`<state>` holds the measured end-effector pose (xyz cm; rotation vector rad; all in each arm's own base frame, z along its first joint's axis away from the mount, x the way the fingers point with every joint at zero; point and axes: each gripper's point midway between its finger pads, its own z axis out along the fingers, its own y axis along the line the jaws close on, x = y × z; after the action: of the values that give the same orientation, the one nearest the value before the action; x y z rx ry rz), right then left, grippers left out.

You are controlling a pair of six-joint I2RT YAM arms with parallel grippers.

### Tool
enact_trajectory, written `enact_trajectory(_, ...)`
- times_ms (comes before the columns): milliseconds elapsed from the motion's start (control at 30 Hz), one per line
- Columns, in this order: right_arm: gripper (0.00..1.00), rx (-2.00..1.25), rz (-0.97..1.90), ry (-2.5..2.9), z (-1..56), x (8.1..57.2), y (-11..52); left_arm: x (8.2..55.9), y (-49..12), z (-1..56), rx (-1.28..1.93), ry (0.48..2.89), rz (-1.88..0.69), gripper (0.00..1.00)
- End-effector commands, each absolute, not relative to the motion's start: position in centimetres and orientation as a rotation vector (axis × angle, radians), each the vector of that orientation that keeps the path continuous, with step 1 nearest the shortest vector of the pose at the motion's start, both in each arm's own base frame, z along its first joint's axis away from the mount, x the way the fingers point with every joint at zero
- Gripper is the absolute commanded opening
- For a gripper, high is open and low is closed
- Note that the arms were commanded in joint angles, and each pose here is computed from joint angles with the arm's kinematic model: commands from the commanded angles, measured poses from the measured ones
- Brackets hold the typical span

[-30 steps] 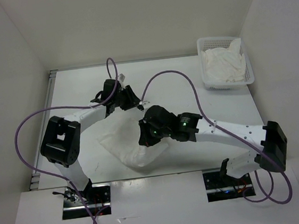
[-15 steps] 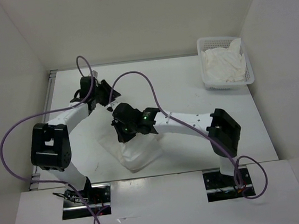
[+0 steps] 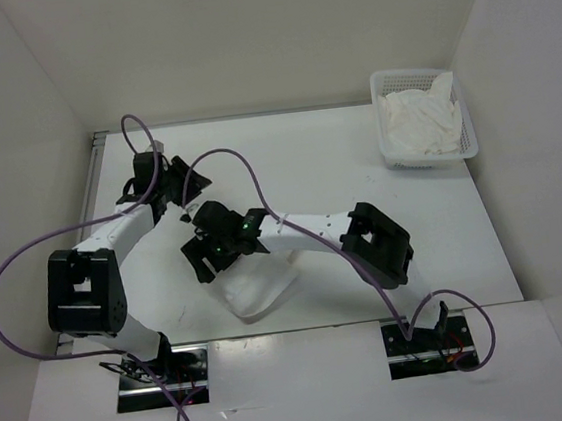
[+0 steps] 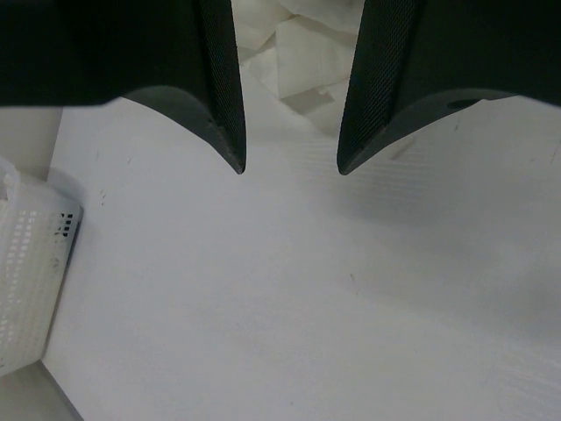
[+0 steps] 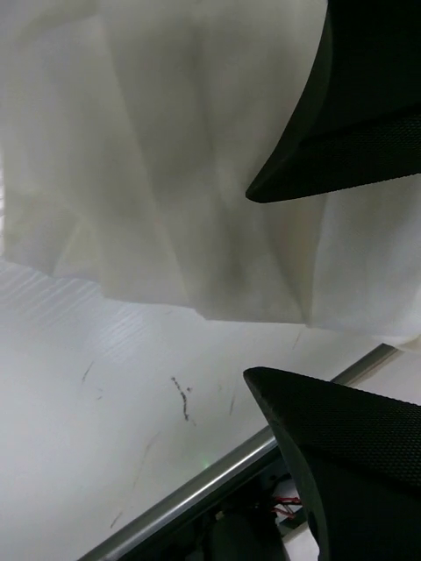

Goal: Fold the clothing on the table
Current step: Fold the skirt

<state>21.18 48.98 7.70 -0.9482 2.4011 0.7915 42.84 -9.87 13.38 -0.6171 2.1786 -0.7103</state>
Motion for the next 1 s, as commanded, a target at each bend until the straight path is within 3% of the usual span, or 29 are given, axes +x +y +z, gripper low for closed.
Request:
enact_trajectory(0, 0.81, -0.918, 0.933, 2.143, 15.4, 23.5, 51.7, 42.9, -10.2, 14.7, -0.605, 2.14, -0.745, 0.54)
enact_trajectory(267, 0.84, -0.753, 1.013, 1.833, 27.9, 24.6, 46.8, 41.3, -10.6, 16.7, -0.55, 2.105, -0.788, 0.55)
enact_trajectory(333, 0.73, -0.687, 0.972, 1.913, 27.6, 25.0, 44.7, 40.5, -11.6, 18.0, -0.485, 2.09, -0.855, 0.55)
enact_trajectory(367, 0.54, -0.645, 0.939, 1.935, 27.9, 25.2, 43.7, 40.2, -12.1, 18.5, -0.46, 2.089, -0.89, 0.55)
enact_trajectory(433, 0.35, -0.592, 0.892, 2.016, 26.4, 25.2, 42.1, 39.1, -12.8, 18.2, -0.41, 2.123, -0.937, 0.51)
enact_trajectory(467, 0.2, -0.565, 0.838, 2.073, 24.3, 25.2, 41.0, 38.3, -14.2, 18.3, -0.377, 2.146, -0.956, 0.47)
enact_trajectory(600, 0.03, -0.446, 0.843, 2.157, 22.2, 23.4, 38.0, 35.7, -15.6, 16.6, -0.351, 2.218, -0.989, 0.18)
enact_trajectory(633, 0.03, -0.401, 0.863, 2.18, 21.9, 22.9, 37.5, 35.0, -15.6, 16.3, -0.352, 2.231, -0.997, 0.09)
enact_trajectory(767, 0.02, -0.259, 0.823, 2.224, 20.2, 21.7, 34.0, 31.0, -17.8, 12.9, -0.238, 2.39, -1.053, 0.0)
enact_trajectory(967, 0.04, -0.08, 0.772, 2.178, 21.9, 21.0, 28.7, 26.3, -21.2, 6.9, -0.171, 2.684, -1.019, 0.0)
